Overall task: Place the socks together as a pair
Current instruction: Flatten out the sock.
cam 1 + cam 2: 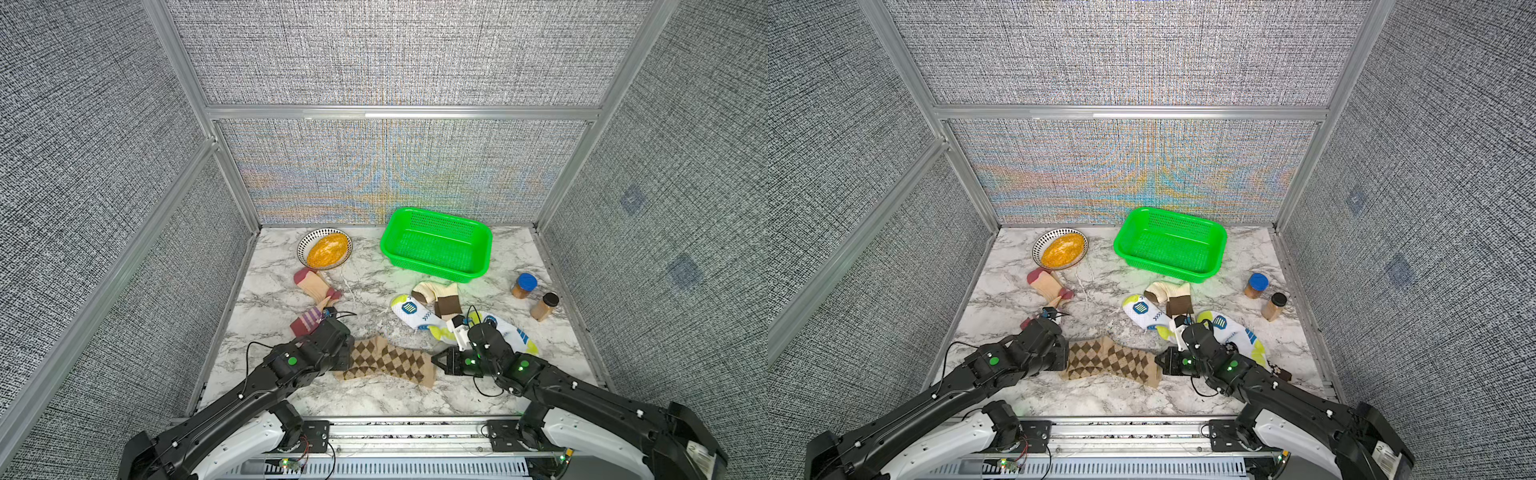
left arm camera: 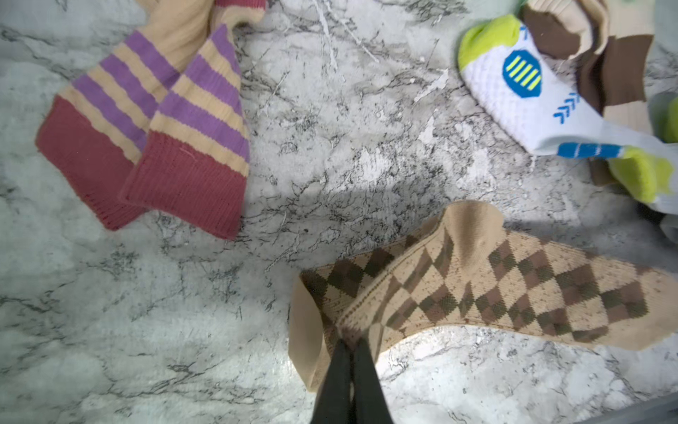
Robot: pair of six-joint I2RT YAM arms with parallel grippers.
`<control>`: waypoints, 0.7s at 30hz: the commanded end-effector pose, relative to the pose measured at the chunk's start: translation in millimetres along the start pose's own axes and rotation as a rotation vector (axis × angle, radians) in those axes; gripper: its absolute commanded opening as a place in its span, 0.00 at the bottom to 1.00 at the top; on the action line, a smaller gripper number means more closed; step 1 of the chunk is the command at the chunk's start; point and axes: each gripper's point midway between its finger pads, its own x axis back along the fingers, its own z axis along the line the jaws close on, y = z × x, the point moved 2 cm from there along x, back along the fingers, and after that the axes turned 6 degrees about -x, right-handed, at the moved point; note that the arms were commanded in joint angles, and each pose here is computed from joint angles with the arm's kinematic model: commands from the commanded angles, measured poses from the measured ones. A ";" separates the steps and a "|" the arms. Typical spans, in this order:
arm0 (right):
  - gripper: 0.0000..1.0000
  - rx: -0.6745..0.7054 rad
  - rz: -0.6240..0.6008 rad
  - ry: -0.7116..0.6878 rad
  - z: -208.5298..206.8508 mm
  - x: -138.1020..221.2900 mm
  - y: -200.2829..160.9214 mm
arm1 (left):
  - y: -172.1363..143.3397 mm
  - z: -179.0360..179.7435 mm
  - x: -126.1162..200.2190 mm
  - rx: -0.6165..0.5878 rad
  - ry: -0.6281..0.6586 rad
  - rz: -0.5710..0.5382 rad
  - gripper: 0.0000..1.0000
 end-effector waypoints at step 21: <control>0.52 -0.020 -0.040 -0.145 -36.2 1.0 14.9 | -16.2 14.0 -34.8 0.058 0.075 0.070 0.65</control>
